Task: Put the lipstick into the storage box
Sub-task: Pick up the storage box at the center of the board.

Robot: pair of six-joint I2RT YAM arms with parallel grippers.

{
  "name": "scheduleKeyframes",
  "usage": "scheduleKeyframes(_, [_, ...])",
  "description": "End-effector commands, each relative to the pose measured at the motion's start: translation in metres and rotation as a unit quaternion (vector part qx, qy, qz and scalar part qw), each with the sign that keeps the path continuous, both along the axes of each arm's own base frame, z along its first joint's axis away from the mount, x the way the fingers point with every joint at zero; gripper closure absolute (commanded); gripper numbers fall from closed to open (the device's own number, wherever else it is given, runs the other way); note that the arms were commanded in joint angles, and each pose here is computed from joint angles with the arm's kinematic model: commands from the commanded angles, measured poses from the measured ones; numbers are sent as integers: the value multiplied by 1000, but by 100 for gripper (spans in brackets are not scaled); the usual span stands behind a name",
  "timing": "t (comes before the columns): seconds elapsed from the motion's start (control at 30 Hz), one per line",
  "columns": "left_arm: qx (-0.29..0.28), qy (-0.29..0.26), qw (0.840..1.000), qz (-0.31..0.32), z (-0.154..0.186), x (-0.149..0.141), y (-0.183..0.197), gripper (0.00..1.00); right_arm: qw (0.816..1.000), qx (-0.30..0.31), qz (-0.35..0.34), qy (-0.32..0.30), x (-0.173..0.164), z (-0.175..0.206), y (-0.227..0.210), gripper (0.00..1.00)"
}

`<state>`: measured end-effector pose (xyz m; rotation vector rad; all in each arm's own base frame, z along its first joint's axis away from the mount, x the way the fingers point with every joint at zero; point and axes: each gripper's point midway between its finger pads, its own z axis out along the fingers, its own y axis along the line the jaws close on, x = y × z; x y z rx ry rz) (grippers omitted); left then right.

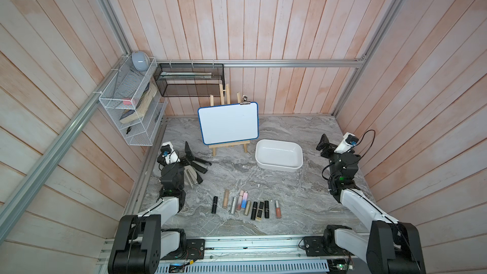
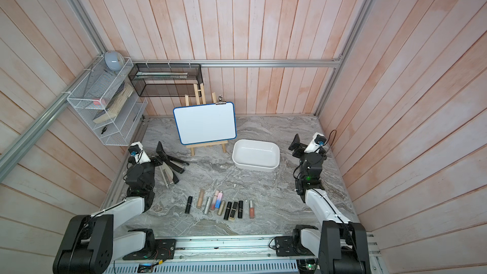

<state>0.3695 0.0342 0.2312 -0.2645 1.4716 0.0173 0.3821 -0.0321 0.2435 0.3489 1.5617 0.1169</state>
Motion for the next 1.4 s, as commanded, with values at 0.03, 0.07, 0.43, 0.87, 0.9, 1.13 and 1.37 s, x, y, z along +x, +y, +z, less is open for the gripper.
scheduleKeyframes(0.03, [-106, 85, 989, -56, -15, 5, -20, 0, 988, 79, 66, 114, 4, -29, 27, 2])
scheduleKeyframes(0.07, [-120, 84, 986, -80, -9, 5, -29, 0, 984, 85, 81, 131, 5, -31, 32, 3])
scheduleKeyframes(0.43, [-222, 210, 899, -314, 0, -20, -148, 1, 919, 123, 50, 372, 2, -95, 32, 4])
scheduleKeyframes(0.87, [-336, 334, 784, -401, -57, -59, -205, 0, 883, 119, 87, 446, 37, -148, 68, 19])
scheduleKeyframes(0.9, [-331, 337, 785, -401, -58, -61, -207, 0, 880, 118, 91, 452, 38, -152, 72, 20])
scheduleKeyframes(1.13, [-306, 353, 785, -407, -62, -71, -218, 0, 862, 115, 98, 484, 34, -178, 85, 35])
scheduleKeyframes(1.37, [-283, 359, 784, -421, -62, -77, -233, 0, 855, 107, 105, 497, 19, -187, 93, 59])
